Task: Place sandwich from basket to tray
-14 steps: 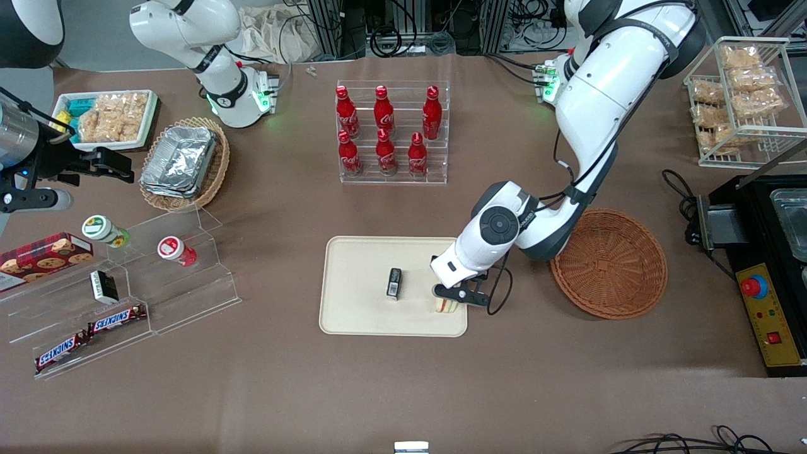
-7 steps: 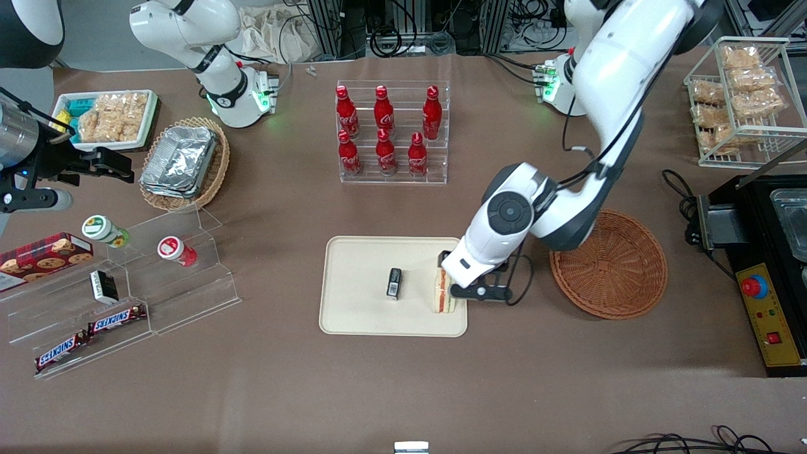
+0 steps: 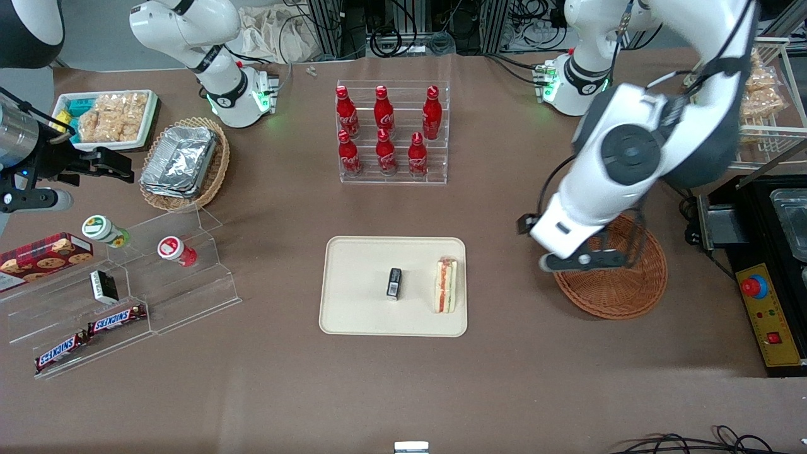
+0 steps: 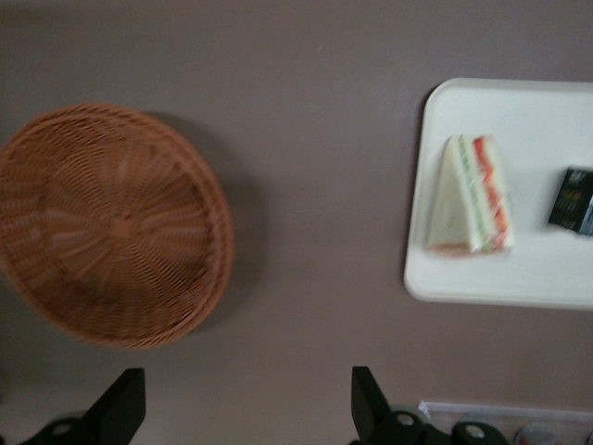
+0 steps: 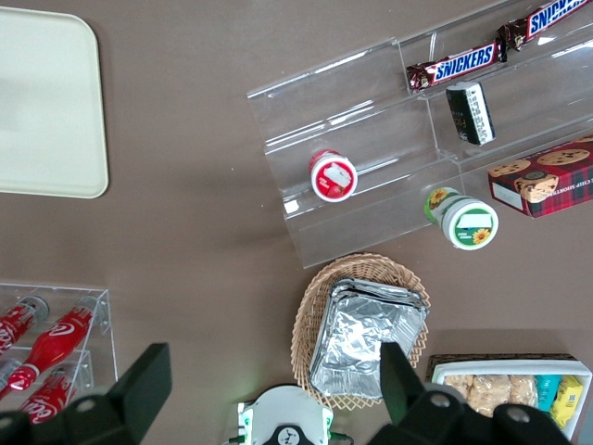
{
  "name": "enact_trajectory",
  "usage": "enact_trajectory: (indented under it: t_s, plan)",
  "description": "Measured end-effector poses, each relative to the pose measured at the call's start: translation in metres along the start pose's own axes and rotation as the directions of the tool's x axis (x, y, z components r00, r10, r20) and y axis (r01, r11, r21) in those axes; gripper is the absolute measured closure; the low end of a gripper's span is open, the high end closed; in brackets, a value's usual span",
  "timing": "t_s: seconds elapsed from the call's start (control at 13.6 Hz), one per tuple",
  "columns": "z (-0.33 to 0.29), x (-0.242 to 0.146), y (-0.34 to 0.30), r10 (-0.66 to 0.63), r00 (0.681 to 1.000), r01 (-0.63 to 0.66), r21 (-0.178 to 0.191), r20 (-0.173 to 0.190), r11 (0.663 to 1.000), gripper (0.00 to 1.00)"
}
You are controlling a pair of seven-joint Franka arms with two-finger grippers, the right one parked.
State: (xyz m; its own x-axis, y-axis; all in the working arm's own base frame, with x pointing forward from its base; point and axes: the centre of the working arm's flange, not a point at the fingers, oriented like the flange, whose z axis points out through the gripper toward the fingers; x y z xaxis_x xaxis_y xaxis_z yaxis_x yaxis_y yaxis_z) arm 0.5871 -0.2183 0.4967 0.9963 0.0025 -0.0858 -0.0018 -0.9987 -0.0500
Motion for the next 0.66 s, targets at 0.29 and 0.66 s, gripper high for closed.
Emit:
enact_trajectory:
  t_s: [0.29, 0.66]
  plan:
    - [-0.054, -0.025, -0.087, -0.059, 0.998, 0.059, 0.023, -0.006, 0.998, 0.0]
    - [-0.089, -0.068, -0.139, -0.004, 1.0, 0.004, 0.019, 0.003, 1.0, 0.0]
